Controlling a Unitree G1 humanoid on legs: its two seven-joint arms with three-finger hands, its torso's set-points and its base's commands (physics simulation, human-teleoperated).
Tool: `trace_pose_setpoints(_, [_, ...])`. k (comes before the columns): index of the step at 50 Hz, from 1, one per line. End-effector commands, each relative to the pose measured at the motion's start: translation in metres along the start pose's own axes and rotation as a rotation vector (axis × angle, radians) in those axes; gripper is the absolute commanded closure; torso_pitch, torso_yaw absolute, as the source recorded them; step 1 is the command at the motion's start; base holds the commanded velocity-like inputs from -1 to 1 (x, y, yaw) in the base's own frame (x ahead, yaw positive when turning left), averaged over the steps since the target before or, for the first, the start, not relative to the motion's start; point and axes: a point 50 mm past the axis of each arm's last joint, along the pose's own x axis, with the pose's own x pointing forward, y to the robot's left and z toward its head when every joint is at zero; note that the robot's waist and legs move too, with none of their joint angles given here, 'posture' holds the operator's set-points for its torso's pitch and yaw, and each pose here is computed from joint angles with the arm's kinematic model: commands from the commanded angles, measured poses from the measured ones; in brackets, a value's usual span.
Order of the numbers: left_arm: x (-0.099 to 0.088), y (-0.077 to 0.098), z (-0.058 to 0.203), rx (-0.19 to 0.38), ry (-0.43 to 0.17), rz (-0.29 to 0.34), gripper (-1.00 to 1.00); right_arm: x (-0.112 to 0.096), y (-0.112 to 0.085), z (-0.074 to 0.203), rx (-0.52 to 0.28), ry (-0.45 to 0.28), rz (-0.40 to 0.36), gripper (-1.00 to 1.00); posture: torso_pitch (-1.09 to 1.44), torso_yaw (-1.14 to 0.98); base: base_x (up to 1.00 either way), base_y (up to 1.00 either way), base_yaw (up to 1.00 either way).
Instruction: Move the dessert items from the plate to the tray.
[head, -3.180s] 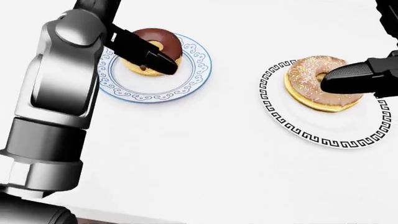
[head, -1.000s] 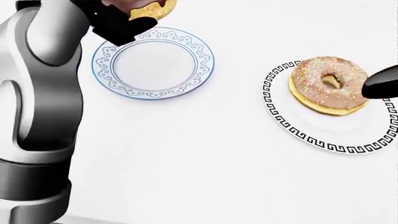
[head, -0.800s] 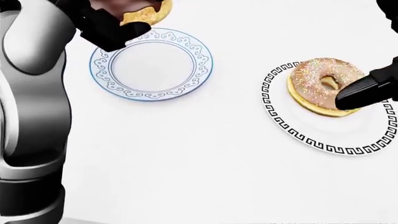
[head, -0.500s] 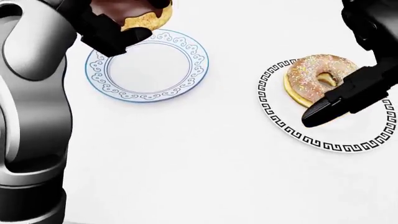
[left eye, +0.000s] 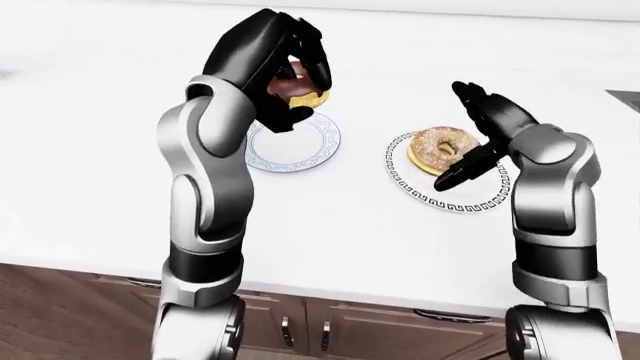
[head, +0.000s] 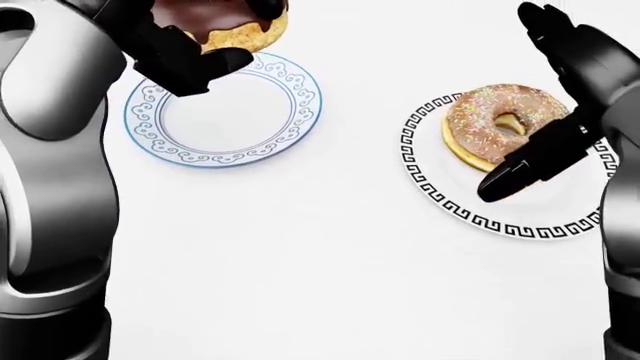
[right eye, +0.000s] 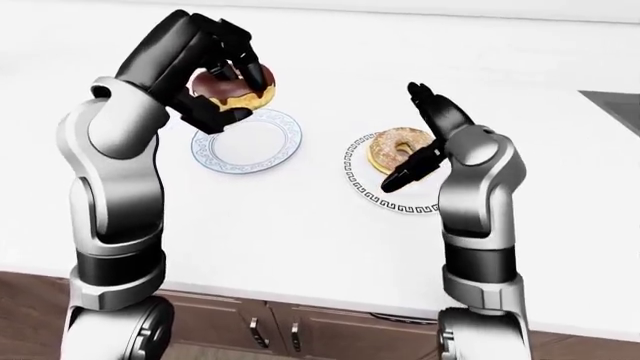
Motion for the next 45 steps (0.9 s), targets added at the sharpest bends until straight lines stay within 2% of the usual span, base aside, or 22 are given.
trace_pose_setpoints(1, [-0.001,0.012,0.009,0.023,-0.045,0.065,0.47,-0.005,-0.013,0.016,-0.037,-0.067,-0.081,-1.00,0.00,0.00,0.00,0.00,0.00])
trace_pose_setpoints(4, [-0.002,0.011,0.009,0.028,-0.046,0.062,0.50,-0.001,-0.010,0.013,-0.069,-0.049,-0.078,-1.00,0.00,0.00,0.00,0.00,0.00])
trace_pose_setpoints(5, [-0.002,0.011,0.008,0.029,-0.046,0.061,0.56,0.001,-0.011,0.014,-0.063,-0.049,-0.081,-1.00,0.00,0.00,0.00,0.00,0.00])
trace_pose_setpoints(7, [-0.002,0.010,0.008,0.031,-0.046,0.061,0.97,0.004,-0.010,0.013,-0.068,-0.039,-0.085,-1.00,0.00,0.00,0.00,0.00,0.00])
trace_pose_setpoints(8, [-0.002,0.011,0.008,0.031,-0.045,0.061,1.00,0.005,-0.010,0.012,-0.070,-0.037,-0.084,-1.00,0.00,0.00,0.00,0.00,0.00])
trace_pose_setpoints(18, [-0.003,0.008,0.007,0.033,-0.045,0.057,1.00,0.018,-0.009,0.011,-0.076,-0.024,-0.104,-1.00,0.00,0.00,0.00,0.00,0.00])
trace_pose_setpoints(27, [-0.002,0.012,0.007,0.037,-0.048,0.069,1.00,0.022,-0.010,0.005,-0.097,0.010,-0.121,-1.00,0.00,0.00,0.00,0.00,0.00])
trace_pose_setpoints(36, [-0.002,0.008,0.006,0.035,-0.052,0.064,1.00,0.026,-0.011,-0.006,-0.092,0.036,-0.129,-1.00,0.00,0.00,0.00,0.00,0.00])
trace_pose_setpoints(39, [-0.001,0.008,0.006,0.036,-0.052,0.063,1.00,0.028,-0.011,-0.011,-0.095,0.048,-0.133,-0.92,0.00,0.00,0.00,0.00,0.00])
trace_pose_setpoints(41, [-0.002,0.009,0.006,0.035,-0.051,0.064,1.00,0.030,-0.009,-0.014,-0.094,0.053,-0.130,-0.74,0.00,0.00,0.00,0.00,0.00])
trace_pose_setpoints(45, [-0.002,0.007,0.006,0.035,-0.053,0.060,1.00,0.031,-0.010,-0.018,-0.099,0.064,-0.137,-0.51,0.00,0.00,0.00,0.00,0.00])
